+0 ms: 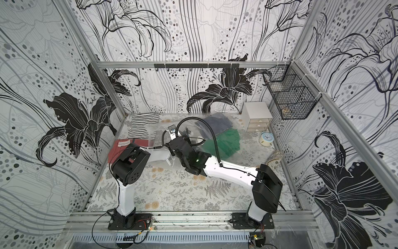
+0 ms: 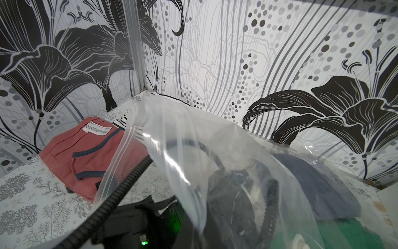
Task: Take the tank top out of the vacuum bag
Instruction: Take out the tank top from the vacuum bag.
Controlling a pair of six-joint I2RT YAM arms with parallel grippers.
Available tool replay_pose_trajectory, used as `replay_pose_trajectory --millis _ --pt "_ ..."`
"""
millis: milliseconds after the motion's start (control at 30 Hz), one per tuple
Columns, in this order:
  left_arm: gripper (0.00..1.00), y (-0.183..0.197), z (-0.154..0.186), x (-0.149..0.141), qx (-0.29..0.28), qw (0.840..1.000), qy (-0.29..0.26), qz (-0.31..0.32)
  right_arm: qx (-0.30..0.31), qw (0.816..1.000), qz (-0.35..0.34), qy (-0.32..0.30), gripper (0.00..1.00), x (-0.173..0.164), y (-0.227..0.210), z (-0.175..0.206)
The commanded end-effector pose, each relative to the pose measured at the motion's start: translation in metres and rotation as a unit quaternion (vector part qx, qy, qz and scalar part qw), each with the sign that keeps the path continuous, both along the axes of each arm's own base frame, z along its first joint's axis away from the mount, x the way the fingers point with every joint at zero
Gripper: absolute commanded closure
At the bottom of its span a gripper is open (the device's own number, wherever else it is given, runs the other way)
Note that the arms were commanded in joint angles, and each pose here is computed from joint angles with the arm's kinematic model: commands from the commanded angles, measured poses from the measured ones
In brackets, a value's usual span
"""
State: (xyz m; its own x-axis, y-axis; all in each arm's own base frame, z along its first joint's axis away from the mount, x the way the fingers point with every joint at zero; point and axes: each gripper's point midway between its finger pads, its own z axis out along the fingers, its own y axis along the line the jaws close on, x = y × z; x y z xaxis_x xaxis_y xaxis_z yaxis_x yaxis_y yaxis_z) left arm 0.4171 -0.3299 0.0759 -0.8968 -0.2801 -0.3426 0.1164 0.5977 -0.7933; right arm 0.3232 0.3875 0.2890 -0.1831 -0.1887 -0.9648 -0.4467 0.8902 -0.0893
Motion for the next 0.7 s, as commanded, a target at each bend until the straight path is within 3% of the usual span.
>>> replay_pose_trajectory --millis 0,133,467,667 --pt "1.00 -0.004 0.020 -0.006 -0.022 0.999 -0.021 -0.024 -0.012 1.000 -0.007 0.000 1.00 0.005 0.002 0.000" --pt "1.00 -0.001 0.006 -0.012 -0.022 0.999 -0.007 -0.024 -0.021 1.000 -0.012 0.011 1.00 0.008 0.004 -0.011" --pt "1.00 0.018 -0.075 -0.044 -0.007 0.998 0.068 -0.009 -0.012 0.999 -0.016 0.025 1.00 0.013 0.003 -0.017" --pt "1.00 0.044 -0.061 -0.038 0.012 0.999 0.049 0.018 -0.011 0.999 -0.018 0.027 1.00 0.013 0.003 -0.018"
